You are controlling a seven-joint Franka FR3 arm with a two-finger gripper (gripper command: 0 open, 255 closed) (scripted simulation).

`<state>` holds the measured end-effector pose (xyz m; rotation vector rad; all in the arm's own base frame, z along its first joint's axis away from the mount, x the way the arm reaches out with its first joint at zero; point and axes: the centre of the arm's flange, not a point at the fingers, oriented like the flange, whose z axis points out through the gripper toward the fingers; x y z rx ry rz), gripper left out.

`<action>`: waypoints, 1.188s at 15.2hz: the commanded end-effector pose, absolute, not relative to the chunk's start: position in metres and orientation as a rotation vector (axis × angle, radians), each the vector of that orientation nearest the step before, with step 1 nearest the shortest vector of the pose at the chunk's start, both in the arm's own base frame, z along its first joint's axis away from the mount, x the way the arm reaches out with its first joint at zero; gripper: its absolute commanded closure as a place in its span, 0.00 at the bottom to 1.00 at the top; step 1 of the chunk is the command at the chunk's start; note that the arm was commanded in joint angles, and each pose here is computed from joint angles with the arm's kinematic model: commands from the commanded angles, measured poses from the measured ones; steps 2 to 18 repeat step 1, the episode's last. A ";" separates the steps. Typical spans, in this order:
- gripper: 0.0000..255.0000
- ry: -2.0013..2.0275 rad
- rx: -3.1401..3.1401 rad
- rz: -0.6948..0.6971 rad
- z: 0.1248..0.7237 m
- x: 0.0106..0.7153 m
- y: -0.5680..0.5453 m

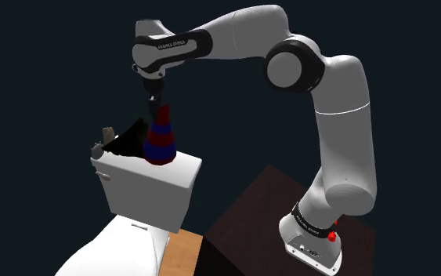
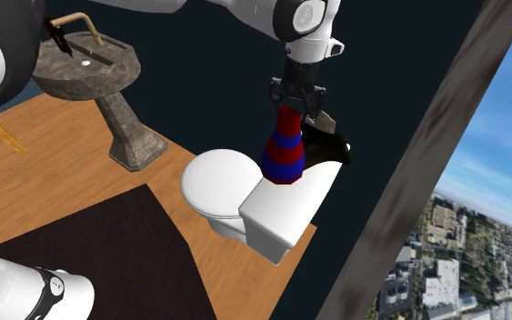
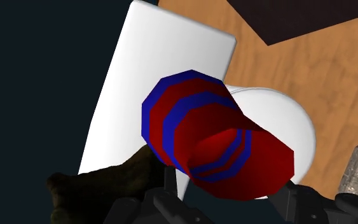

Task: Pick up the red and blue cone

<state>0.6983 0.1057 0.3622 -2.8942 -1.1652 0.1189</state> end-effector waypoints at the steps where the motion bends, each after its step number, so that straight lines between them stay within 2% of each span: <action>1: 1.00 -1.165 -2.895 0.117 0.366 0.699 0.105; 18: 1.00 -1.165 -2.895 0.117 0.366 0.699 0.105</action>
